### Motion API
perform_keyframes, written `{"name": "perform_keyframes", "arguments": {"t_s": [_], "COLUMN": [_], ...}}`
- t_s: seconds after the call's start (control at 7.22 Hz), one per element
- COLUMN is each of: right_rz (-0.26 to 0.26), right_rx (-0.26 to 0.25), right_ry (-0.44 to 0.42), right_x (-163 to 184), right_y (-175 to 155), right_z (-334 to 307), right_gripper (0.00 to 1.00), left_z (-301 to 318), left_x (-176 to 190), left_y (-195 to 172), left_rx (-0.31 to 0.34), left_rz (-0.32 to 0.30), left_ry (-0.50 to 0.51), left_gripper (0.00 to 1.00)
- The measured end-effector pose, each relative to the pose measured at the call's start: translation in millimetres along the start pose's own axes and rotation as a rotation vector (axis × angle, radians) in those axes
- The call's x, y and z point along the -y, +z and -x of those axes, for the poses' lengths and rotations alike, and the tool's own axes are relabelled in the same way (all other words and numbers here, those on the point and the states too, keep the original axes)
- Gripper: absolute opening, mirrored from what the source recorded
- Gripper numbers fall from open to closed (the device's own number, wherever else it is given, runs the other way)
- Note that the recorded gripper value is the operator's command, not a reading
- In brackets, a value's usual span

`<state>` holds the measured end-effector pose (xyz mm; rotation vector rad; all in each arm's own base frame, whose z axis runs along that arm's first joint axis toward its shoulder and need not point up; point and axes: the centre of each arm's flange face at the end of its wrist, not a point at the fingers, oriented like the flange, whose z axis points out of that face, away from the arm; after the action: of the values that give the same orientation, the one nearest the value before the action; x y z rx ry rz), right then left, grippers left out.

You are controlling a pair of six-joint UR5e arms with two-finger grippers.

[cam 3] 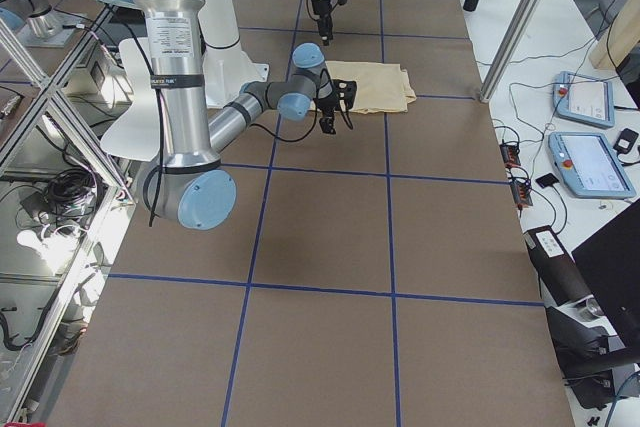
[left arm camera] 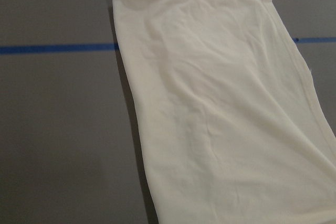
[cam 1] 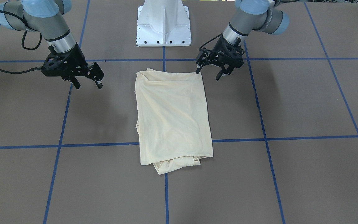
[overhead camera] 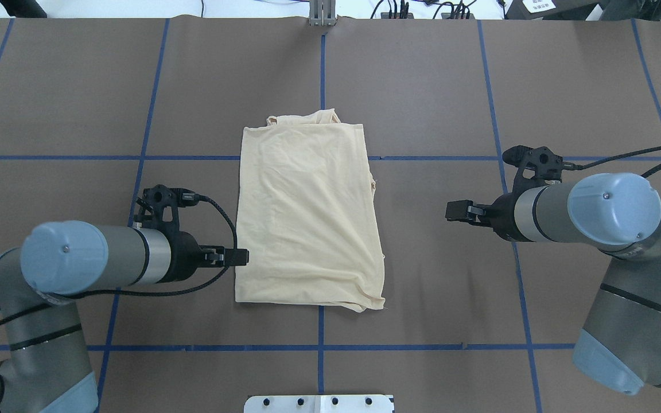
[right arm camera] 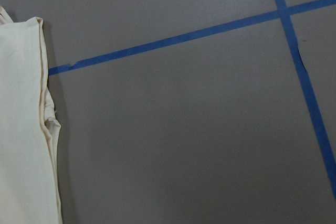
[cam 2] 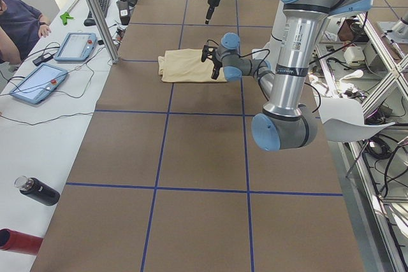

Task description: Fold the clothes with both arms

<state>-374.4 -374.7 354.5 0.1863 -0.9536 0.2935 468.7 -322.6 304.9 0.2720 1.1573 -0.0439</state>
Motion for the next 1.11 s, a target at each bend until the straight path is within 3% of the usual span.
{"name": "perform_keyframes", "arguments": {"t_s": [0.42,1.11], "right_rz": [-0.004,-0.005], "right_rx": [0.000,-0.003], "right_ry": [0.000,0.002], "right_x": [1,2], "right_y": [0,1], "right_z": [-2,-3], "right_gripper": [1.00,1.00], "left_z": [-4,-2], "left_x": [-22,-32], "left_y": [32,41], "left_rx": [0.031,0.044], "left_rz": [0.018,0.038], "left_ry": [-0.095,-0.097], "left_gripper": [0.53,0.54]}}
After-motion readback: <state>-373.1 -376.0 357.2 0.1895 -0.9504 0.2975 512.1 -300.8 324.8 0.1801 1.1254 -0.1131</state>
